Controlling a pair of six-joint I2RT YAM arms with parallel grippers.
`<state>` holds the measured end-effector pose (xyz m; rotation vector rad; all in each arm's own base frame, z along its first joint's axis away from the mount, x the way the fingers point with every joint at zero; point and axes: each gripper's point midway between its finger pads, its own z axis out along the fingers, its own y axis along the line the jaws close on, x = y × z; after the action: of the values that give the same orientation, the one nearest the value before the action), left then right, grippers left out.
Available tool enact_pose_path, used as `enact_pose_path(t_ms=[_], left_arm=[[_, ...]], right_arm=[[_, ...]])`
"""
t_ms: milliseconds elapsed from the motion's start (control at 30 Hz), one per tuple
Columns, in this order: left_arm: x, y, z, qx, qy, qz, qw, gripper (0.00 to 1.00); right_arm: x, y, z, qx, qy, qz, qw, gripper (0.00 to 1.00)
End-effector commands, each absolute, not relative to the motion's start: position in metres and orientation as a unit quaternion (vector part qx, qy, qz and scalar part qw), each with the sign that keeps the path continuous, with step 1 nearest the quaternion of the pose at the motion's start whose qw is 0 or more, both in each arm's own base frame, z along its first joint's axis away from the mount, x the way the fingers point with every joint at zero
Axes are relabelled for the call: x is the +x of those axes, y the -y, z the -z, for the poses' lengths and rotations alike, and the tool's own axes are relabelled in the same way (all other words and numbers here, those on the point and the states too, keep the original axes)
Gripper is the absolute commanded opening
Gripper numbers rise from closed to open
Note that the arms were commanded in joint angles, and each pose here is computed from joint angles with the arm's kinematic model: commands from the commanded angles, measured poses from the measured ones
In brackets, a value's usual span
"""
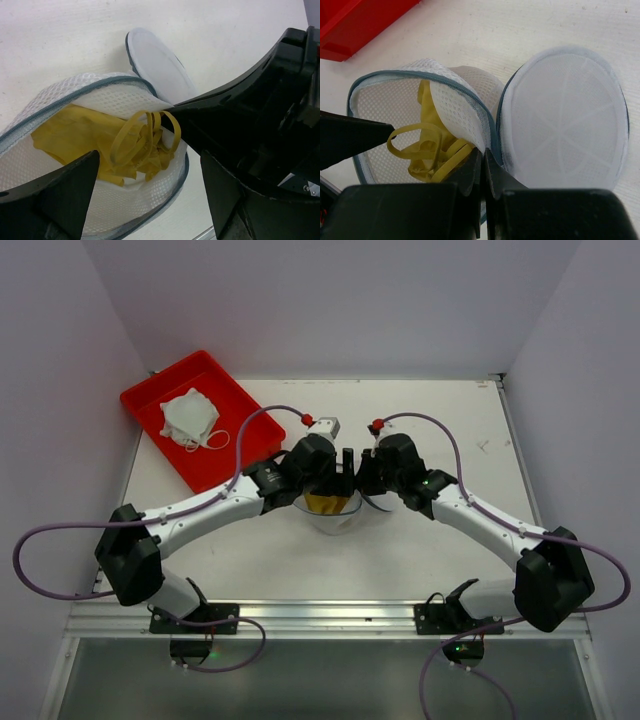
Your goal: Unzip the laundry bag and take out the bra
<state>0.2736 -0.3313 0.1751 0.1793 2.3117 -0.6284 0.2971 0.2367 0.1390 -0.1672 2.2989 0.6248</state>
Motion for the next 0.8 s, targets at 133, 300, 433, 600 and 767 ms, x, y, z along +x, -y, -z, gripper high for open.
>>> enact_pose_path(t_ms=[133,300,433,600,767], left_arm=[[0.285,0.33,-0.159,0.053,-0.903,0.212,0.369,0.83],[0.29,0.339,-0.143,0.056,-0.91,0.203,0.357,0.81],[0.294,0.344,-0.134,0.057,-0.912,0.201,0.352,0.78],[0.295,0.345,-0.135,0.053,-0.911,0.202,0.355,0.3],[0.287,0.34,-0.158,0.056,-0.897,0.235,0.371,0.0]], right_arm=[[0.303,-0.246,-0.168,-0.064,-0.875,-0.269,0.397,0.0],[0.3,-0.249,-0.167,-0.065,-0.875,-0.275,0.393,0.0],[0.299,-0.249,-0.166,-0.065,-0.875,-0.277,0.392,0.0],[0.298,-0.248,-0.158,-0.061,-0.879,-0.272,0.387,0.0],[0.297,-0.243,-0.142,-0.056,-0.888,-0.257,0.378,0.0]])
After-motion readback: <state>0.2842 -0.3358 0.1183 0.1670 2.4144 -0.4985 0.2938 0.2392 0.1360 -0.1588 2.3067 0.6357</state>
